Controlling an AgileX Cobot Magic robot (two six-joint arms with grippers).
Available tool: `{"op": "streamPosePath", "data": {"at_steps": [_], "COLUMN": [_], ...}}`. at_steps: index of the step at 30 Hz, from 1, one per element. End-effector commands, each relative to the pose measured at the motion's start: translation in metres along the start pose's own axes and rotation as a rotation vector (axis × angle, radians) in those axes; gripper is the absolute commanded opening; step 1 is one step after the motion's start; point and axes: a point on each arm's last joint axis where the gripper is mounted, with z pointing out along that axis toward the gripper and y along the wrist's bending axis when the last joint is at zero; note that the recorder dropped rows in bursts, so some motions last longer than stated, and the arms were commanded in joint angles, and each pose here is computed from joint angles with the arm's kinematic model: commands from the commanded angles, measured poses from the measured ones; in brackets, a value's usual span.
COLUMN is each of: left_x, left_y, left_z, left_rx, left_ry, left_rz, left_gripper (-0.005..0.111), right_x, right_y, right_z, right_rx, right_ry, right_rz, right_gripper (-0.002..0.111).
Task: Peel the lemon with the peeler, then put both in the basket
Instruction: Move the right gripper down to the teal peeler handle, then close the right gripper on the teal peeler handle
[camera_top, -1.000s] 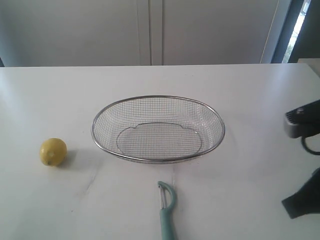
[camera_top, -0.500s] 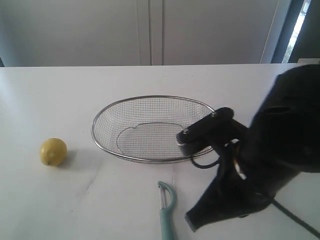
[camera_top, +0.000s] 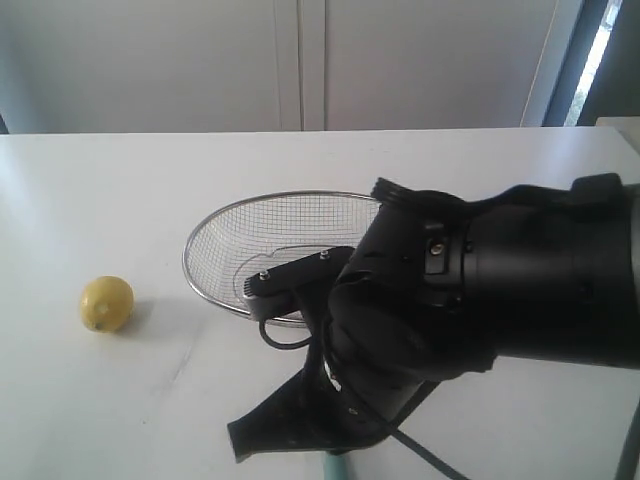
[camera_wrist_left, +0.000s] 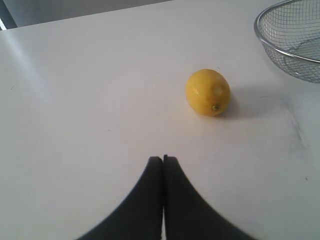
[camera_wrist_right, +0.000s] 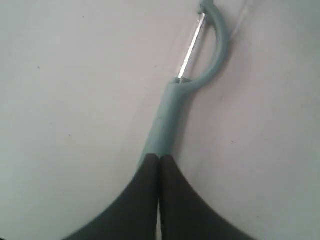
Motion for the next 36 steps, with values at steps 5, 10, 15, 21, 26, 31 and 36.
{"op": "streamPosePath", "data": {"at_steps": [5, 10, 15, 21, 26, 31, 36], "left_x": [0.002, 0.002, 0.002, 0.002, 0.002, 0.002, 0.002], "left_y": [0.0, 0.0, 0.0, 0.0, 0.0, 0.0, 0.0], "left_z": [0.0, 0.0, 0.0, 0.0, 0.0, 0.0, 0.0], "left_rx": [0.001, 0.001, 0.001, 0.001, 0.001, 0.001, 0.001], "left_ry": [0.003, 0.003, 0.003, 0.003, 0.003, 0.003, 0.003], "left_rz": [-0.002, -0.002, -0.002, -0.002, -0.002, -0.002, -0.002], "left_gripper": [0.0, 0.0, 0.0, 0.0, 0.0, 0.0, 0.0], "right_x": [-0.001, 0.0, 0.001, 0.001, 0.001, 0.0, -0.001], "right_y": [0.007, 0.009, 0.01, 0.008, 0.008, 0.009, 0.009], "right_z": [-0.001, 0.011, 0.029, 0.048, 0.057, 0.058, 0.058], "right_rx": [-0.064, -0.06, -0.024, 0.038, 0.05, 0.038, 0.042], "right_ry": [-0.008, 0.032, 0.077, 0.093, 0.111, 0.097, 0.08], "right_rz": [0.058, 0.075, 0.068, 0.03, 0.03, 0.032, 0.088], "right_gripper": [0.007, 0.036, 0.038, 0.038, 0.038, 0.038, 0.038]}}
